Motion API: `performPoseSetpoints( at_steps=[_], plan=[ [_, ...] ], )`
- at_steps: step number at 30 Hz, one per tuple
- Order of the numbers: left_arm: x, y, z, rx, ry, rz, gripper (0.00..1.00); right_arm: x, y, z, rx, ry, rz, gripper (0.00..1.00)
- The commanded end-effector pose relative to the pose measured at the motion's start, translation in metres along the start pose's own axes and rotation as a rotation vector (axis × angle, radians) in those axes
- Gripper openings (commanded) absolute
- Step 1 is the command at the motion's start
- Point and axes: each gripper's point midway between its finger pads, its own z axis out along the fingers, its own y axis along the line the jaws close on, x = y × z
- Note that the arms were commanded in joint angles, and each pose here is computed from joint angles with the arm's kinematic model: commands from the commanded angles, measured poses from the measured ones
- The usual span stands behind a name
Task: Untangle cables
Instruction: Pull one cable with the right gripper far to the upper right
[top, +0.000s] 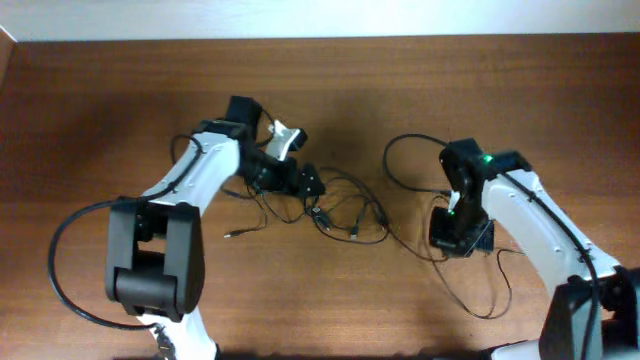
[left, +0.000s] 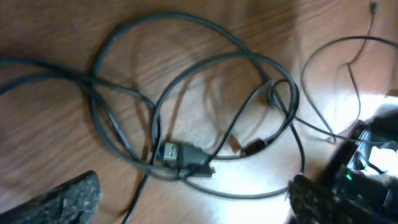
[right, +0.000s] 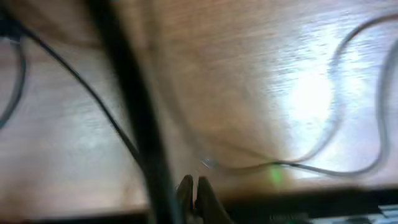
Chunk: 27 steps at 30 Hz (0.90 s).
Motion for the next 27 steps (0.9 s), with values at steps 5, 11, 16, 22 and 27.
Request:
performPoseSetpoints(
  at_steps=[5, 11, 16, 22, 27],
  plan=[
    [-0.003, -0.004, 0.029, -0.318, -0.008, -0.076, 0.6, -0.021, 0.024, -0.138, -0.14, -0.343, -0.062, 0.04],
    [0.007, 0.02, 0.06, -0.39, 0.03, -0.128, 0.45, -0.011, 0.055, -0.217, -0.331, -0.5, -0.202, 0.04],
    [0.009, 0.033, 0.065, -0.397, 0.042, -0.162, 0.45, 0.0, 0.057, -0.286, -0.384, -0.695, -0.262, 0.04],
    [0.007, 0.054, 0.051, -0.406, 0.025, -0.224, 0.45, 0.032, 0.055, -0.386, -0.501, -1.009, -0.313, 0.04],
    [0.008, 0.057, 0.048, -0.404, 0.026, -0.24, 0.48, 0.063, 0.031, -0.472, -0.535, -1.358, -0.28, 0.04]
  ],
)
